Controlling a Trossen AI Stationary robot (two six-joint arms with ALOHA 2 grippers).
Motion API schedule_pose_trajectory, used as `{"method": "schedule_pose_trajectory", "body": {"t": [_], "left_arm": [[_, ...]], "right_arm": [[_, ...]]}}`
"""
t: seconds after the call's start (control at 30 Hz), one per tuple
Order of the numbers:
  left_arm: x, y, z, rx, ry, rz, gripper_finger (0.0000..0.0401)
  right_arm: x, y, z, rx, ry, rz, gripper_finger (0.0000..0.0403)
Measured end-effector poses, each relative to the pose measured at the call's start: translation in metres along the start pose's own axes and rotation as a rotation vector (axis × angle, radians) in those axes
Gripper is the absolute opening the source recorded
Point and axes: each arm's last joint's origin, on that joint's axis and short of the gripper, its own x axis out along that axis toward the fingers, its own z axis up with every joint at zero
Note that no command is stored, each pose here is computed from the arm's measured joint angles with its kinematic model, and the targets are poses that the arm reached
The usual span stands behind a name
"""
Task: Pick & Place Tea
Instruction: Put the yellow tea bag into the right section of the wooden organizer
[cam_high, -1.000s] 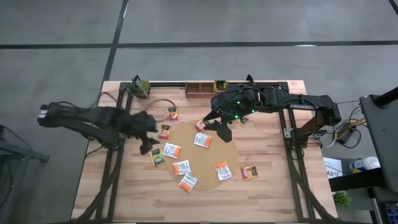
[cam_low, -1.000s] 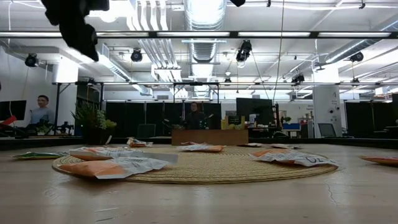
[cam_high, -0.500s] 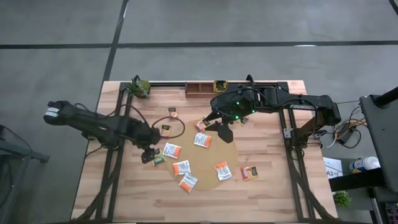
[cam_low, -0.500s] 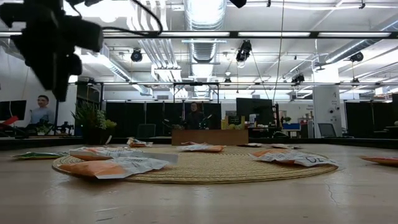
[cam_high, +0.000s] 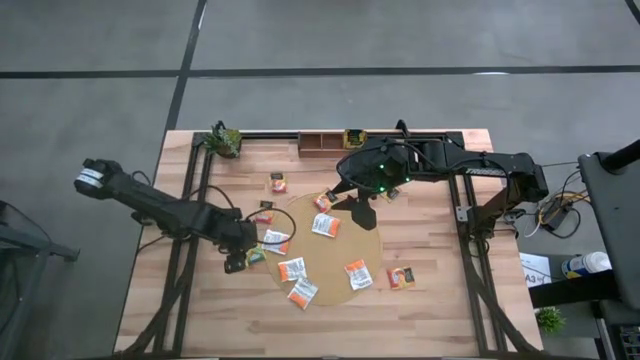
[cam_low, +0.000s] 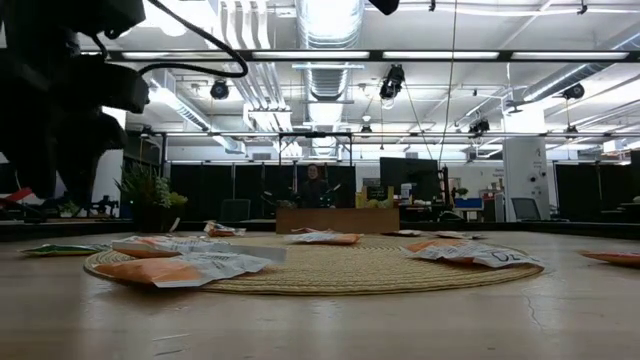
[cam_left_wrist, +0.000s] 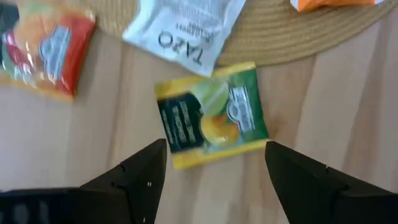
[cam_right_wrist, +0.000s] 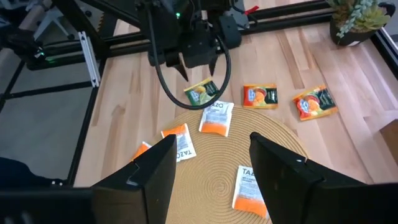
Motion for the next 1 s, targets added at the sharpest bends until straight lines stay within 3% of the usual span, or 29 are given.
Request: {"method": "schedule_pose_trajectory", "body": {"t": [0.2, 0.43, 1.0], "left_arm": [[0.011, 0.004, -0.002, 0.09, -0.021, 0.081, 0.0265], [0.029, 0.002, 0.001, 0.211, -0.042, 0.059, 0.0265], [0.046, 0.019, 0.008, 0.155, 0.006, 0.056, 0.0265]], "right_arm": [[0.0, 0.0, 0.0, 0.007, 0.003, -0.001, 0.0201], [0.0, 0.0, -0.001, 0.019, 0.006, -0.001, 0.0201], [0.001, 0.003, -0.001, 0.049, 0.004, -0.017, 0.0201]]}}
